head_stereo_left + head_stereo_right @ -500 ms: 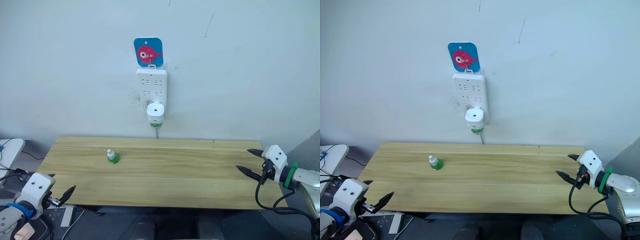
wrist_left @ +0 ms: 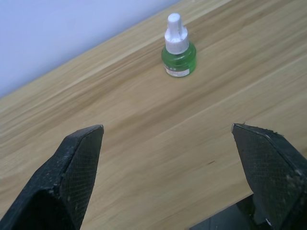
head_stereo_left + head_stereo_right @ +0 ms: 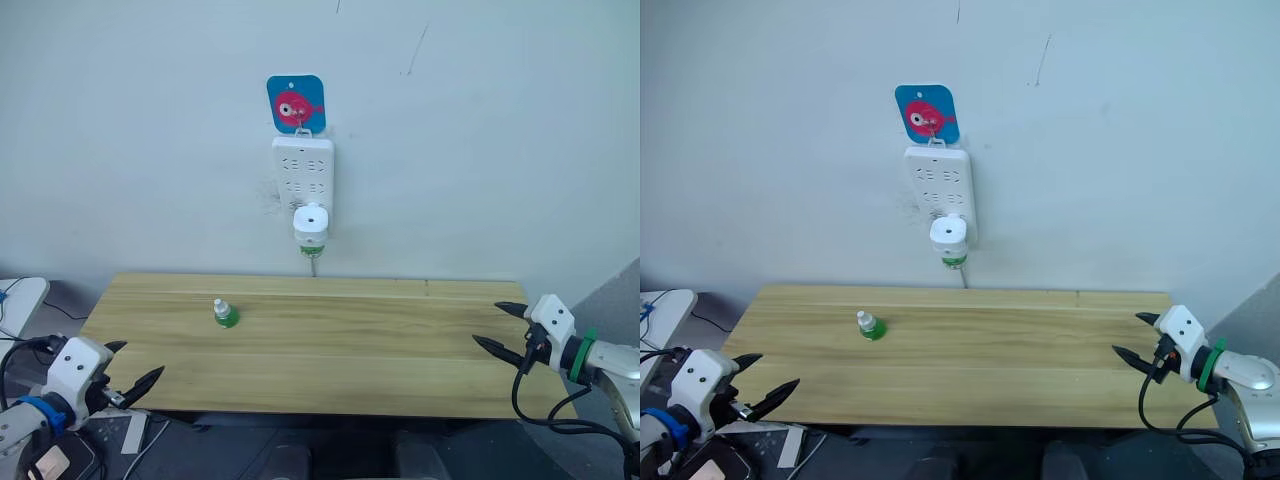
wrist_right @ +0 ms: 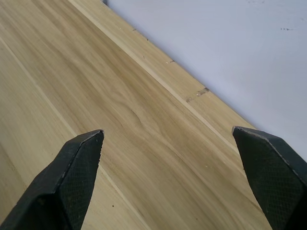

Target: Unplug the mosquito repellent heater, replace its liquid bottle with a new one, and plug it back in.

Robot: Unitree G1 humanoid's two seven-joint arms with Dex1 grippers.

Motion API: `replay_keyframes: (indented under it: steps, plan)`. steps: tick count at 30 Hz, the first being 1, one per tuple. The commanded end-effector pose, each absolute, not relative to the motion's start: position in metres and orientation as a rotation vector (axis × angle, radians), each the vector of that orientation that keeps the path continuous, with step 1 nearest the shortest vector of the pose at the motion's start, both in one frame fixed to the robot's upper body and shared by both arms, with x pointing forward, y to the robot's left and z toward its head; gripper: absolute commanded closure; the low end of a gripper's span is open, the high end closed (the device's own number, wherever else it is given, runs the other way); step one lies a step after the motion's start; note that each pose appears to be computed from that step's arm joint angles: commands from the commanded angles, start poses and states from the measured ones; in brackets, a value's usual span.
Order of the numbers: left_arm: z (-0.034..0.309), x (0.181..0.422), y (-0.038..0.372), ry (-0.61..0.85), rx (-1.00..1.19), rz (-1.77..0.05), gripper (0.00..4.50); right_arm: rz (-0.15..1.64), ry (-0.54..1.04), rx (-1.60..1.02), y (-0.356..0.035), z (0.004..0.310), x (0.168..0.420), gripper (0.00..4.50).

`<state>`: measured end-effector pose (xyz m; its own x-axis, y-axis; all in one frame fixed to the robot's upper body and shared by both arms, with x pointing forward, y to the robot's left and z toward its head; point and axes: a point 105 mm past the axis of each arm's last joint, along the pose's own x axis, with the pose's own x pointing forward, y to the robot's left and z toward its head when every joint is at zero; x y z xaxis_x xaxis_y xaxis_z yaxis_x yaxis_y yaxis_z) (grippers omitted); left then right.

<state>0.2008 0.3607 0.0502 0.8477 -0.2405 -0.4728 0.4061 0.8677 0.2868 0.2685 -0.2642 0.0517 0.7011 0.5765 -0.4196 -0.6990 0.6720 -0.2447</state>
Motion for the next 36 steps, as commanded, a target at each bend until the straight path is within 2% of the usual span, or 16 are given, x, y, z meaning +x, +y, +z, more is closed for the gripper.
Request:
replay_keyframes:
  steps: [1, 11, 17, 21, 25, 30, 33, 36]
  plan:
    - [0.064, 0.200, 0.372, 0.407, 0.410, -0.319, 0.00, 0.722, 0.269, -0.436, -0.266, 0.070, 0.272, 0.02]
    - [0.058, 0.188, 0.376, 0.442, 0.374, -0.302, 0.00, 0.722, 0.273, -0.443, -0.266, 0.071, 0.268, 0.02]
    - [0.063, 0.198, 0.367, 0.431, 0.362, -0.314, 0.00, 0.754, 0.268, -0.467, -0.261, 0.073, 0.261, 0.02]
    - [0.073, 0.210, 0.344, 0.389, 0.321, -0.372, 0.00, 0.775, 0.224, -0.461, -0.250, 0.087, 0.259, 0.02]
    - [0.100, 0.244, 0.309, 0.272, 0.278, -0.438, 0.00, 0.848, 0.077, -0.425, -0.208, 0.129, 0.260, 0.02]
    - [0.128, 0.275, 0.285, 0.177, 0.241, -0.480, 0.00, 0.887, -0.036, -0.331, -0.171, 0.169, 0.262, 0.02]
    - [0.157, 0.305, 0.263, 0.074, 0.212, -0.523, 0.00, 0.906, -0.118, -0.260, -0.148, 0.200, 0.266, 0.02]
    - [0.181, 0.332, 0.242, -0.004, 0.189, -0.567, 0.00, 0.916, -0.153, -0.232, -0.135, 0.216, 0.267, 0.02]
